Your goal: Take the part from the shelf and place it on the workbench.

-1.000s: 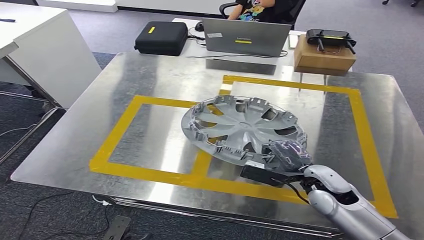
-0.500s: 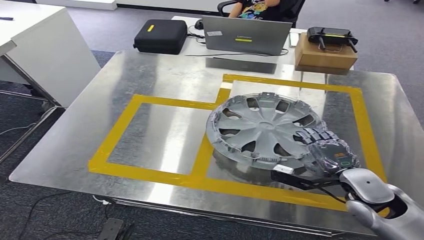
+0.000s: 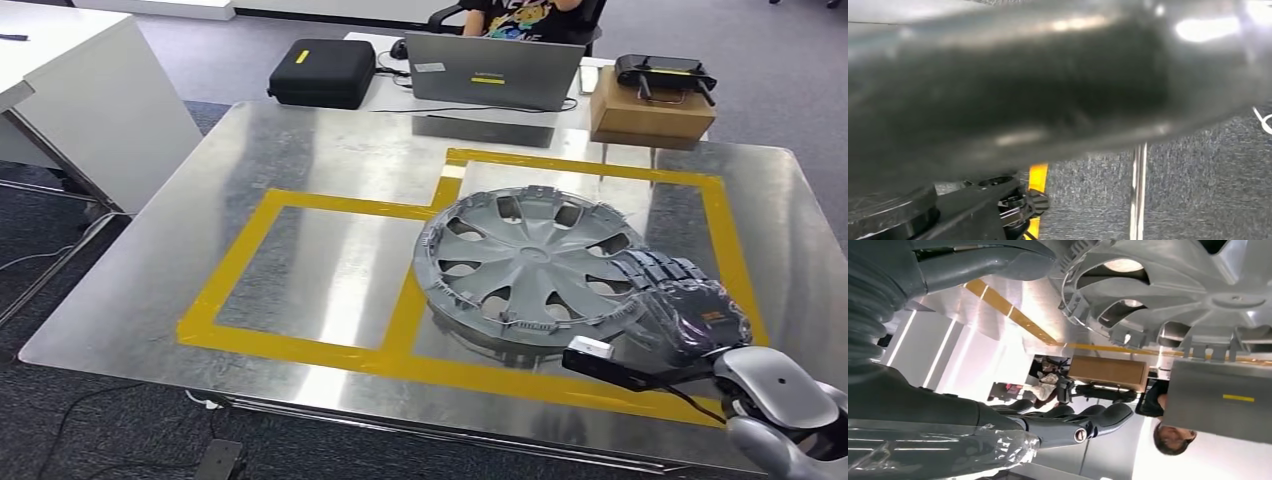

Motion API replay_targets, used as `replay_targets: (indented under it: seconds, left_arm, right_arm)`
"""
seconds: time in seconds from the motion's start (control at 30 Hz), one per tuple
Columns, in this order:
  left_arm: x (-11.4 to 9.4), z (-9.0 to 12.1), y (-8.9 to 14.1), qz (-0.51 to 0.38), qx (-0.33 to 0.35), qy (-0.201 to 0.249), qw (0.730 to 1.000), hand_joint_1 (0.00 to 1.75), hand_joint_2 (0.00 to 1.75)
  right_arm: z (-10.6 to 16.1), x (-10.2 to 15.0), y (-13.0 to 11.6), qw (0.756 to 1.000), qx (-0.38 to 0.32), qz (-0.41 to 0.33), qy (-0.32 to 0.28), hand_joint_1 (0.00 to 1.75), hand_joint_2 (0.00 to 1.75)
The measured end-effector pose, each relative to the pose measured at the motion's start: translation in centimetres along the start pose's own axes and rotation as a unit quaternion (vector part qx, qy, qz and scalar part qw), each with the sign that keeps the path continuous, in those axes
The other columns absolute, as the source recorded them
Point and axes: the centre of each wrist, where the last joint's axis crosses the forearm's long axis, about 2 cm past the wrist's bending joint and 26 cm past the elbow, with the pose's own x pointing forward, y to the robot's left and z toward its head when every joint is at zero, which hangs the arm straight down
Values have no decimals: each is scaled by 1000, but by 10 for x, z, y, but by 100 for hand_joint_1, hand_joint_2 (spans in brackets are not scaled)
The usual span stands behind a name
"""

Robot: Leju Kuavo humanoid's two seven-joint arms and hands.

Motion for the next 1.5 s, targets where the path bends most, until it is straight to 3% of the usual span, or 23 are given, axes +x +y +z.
replay_targets:
  seconds: [0.17,0.27,0.5,0.7,0.87,1.1,1.5]
  left_arm:
    - [-2,1,2,5,6,-3,1000,0,0]
    - [-4,3,3,8,11,-7,1000,0,0]
    - [-9,6,5,11,20,-6,1000,0,0]
    - [-13,10,1,15,24,-5,1000,0,0]
    - [-18,13,-1,19,30,-5,999,0,0]
    - [-19,14,-1,22,32,-4,999,0,0]
    - [-20,15,-1,22,33,-4,999,0,0]
  right_arm:
    - [13,-2,-6,999,-16,-30,-24,0,175]
    - [24,-5,-12,992,-22,-99,-72,0,175]
    - [42,7,-11,972,-118,-171,-114,0,175]
    - [62,47,9,922,-253,-271,-107,0,175]
    - [84,81,24,879,-323,-342,-76,0,175]
    - [97,107,32,862,-325,-387,-46,0,175]
    - [98,115,33,856,-326,-401,-35,0,175]
